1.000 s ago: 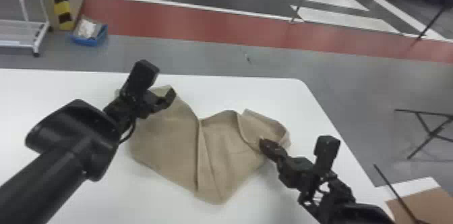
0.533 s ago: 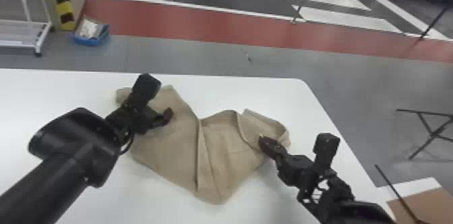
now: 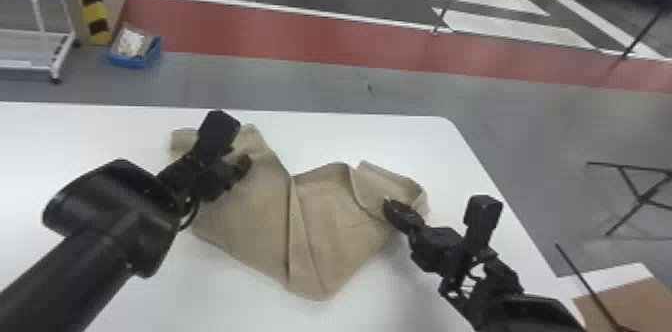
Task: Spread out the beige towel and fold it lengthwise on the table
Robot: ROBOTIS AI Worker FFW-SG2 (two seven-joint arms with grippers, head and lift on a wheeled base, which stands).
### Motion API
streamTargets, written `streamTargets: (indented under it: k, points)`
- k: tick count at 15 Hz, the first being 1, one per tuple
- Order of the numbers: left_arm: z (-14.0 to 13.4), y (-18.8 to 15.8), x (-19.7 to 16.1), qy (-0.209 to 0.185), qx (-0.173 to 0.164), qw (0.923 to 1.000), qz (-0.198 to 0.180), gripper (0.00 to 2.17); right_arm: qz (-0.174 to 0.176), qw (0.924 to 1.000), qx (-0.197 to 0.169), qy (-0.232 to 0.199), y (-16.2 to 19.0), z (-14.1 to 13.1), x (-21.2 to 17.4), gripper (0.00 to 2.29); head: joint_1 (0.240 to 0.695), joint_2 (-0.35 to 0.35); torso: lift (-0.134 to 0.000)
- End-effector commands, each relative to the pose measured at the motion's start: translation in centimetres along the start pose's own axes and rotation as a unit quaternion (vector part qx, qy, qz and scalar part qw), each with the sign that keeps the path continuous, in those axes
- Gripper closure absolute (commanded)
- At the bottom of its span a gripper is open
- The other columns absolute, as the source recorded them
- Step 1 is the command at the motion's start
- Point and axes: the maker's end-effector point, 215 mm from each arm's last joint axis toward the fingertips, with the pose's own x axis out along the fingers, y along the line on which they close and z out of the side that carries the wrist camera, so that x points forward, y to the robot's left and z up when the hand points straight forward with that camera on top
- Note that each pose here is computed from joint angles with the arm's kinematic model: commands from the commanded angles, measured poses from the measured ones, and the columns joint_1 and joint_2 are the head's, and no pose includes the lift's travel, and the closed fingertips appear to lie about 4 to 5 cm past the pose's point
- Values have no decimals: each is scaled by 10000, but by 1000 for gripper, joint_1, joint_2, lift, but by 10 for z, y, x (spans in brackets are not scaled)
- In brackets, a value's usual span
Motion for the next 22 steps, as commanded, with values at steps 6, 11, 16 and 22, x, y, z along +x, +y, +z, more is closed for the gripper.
streamTargets:
  k: [6, 11, 16, 22]
  points:
    - [-30, 25, -62, 298, -473, 9981, 277, 1349, 42, 10000, -7, -71, 4, 10, 7, 1777, 695, -327, -124]
    - [-72, 105, -141, 398, -897, 9913, 875, 1349, 48, 9999, -36, -151, 7, 23, 15, 1777, 695, -225, -124]
    - [-99, 160, -200, 335, -1340, 9819, 1296, 1349, -205, 9995, 8, -230, -22, 33, 10, 1777, 695, -144, -124]
    - [-136, 162, -254, 610, -1658, 9760, 1272, 1345, -607, 9972, 172, -401, -68, 46, -12, 1777, 695, -132, -124]
